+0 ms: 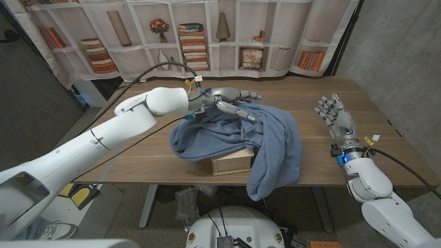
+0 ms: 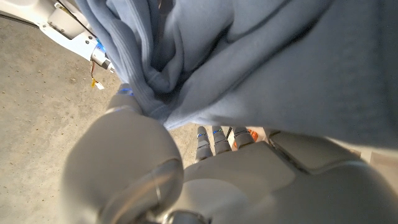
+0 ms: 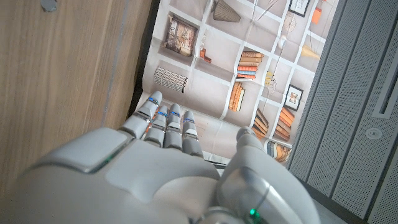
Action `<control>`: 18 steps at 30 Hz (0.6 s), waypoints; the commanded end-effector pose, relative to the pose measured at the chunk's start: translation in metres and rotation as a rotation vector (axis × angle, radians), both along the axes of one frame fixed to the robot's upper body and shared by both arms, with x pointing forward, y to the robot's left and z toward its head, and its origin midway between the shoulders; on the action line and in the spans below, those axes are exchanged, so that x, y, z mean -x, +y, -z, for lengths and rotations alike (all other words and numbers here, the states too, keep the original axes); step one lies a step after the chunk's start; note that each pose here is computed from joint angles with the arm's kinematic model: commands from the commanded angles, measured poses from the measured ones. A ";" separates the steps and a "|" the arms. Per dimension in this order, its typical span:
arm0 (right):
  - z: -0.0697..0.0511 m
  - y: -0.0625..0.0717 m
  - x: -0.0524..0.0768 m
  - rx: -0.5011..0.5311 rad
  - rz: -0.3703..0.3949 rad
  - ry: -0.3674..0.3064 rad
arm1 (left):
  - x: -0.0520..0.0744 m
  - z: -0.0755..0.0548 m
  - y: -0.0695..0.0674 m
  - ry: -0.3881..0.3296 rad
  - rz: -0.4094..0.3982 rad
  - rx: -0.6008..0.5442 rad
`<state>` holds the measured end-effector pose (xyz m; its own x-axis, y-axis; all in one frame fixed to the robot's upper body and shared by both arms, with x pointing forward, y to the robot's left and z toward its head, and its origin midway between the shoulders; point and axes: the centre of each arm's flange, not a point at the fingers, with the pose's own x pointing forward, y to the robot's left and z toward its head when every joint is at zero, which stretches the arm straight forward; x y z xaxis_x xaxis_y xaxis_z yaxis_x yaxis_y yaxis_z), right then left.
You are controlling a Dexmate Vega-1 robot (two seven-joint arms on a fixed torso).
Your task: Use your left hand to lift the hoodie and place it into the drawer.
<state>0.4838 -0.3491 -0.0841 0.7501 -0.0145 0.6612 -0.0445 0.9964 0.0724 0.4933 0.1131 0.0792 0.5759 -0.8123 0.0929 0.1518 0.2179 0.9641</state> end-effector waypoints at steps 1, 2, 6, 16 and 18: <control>0.001 0.001 0.004 -0.002 0.006 -0.001 | 0.007 -0.004 0.003 -0.016 0.006 0.018; 0.001 0.002 0.004 -0.002 0.007 0.000 | 0.008 -0.004 0.004 -0.018 0.006 0.020; 0.001 0.004 0.005 -0.001 0.007 0.001 | 0.010 -0.005 0.008 -0.022 0.007 0.032; 0.001 0.012 0.005 0.016 -0.004 0.006 | 0.020 -0.009 0.020 -0.043 0.009 0.070; 0.001 0.012 0.005 0.015 -0.004 0.009 | 0.022 -0.010 0.022 -0.048 0.012 0.080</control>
<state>0.4799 -0.3451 -0.0842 0.7521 -0.0160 0.6588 -0.0365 0.9972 0.0660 0.4823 0.1262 0.0840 0.5743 -0.8076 0.1341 0.1284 0.2506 0.9595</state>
